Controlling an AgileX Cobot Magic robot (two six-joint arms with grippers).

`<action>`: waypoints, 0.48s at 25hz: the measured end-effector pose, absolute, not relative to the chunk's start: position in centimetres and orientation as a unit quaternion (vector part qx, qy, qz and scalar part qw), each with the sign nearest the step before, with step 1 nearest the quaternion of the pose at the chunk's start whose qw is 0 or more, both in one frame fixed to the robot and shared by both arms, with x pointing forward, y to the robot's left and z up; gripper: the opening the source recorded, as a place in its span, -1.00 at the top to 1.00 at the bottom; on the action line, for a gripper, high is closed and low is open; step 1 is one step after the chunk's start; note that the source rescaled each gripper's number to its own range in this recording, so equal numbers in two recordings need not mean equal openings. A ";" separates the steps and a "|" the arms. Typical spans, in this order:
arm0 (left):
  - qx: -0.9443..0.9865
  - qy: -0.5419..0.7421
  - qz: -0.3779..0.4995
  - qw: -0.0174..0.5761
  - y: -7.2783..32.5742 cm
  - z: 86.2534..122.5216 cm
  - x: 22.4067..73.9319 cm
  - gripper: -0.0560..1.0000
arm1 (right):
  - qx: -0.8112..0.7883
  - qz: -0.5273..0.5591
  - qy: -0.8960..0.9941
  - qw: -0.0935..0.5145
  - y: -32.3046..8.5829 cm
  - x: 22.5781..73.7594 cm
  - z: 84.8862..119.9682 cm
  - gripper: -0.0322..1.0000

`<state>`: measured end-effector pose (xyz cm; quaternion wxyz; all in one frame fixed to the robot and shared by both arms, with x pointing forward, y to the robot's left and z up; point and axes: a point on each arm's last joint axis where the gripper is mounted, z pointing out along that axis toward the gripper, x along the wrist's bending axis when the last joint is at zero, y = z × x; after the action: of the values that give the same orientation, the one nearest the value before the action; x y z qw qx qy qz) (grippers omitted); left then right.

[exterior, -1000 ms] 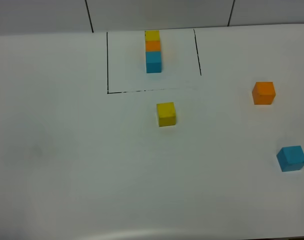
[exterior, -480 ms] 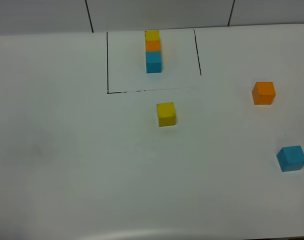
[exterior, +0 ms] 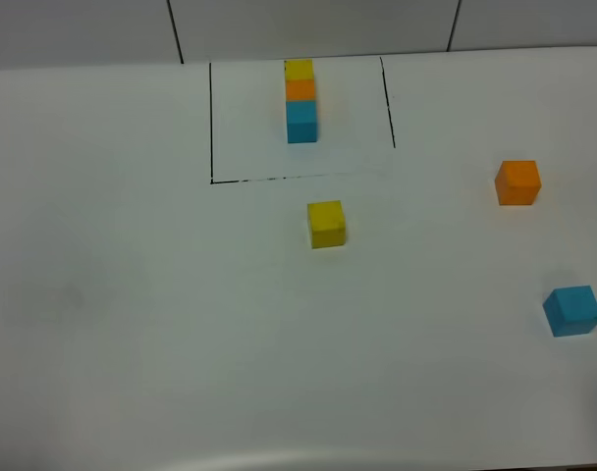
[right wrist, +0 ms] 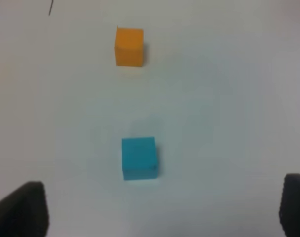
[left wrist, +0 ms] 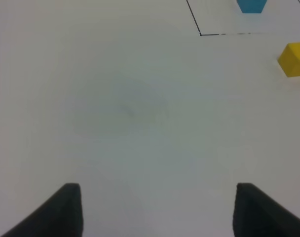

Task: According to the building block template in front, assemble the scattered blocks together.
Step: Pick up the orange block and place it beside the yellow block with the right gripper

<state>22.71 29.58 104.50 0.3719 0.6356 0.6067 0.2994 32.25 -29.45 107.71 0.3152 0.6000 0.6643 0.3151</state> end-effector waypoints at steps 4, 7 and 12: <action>0.636 0.607 0.299 0.372 29.6 104.5 22.7 0.16 | 0.621 0.257 0.694 0.259 -29.2 40.5 107.3 -1.00; 0.636 0.607 0.299 0.372 29.6 104.5 22.7 0.16 | 0.620 0.217 0.723 0.216 -28.2 47.2 105.5 -1.00; 0.636 0.607 0.299 0.372 29.6 104.5 22.7 0.16 | 0.603 0.179 0.759 0.168 -25.5 56.4 101.7 -1.00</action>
<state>22.71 29.58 104.50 0.3719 0.6356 0.6067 0.2994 56.45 -25.54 101.67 0.1680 0.6027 0.7592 0.1795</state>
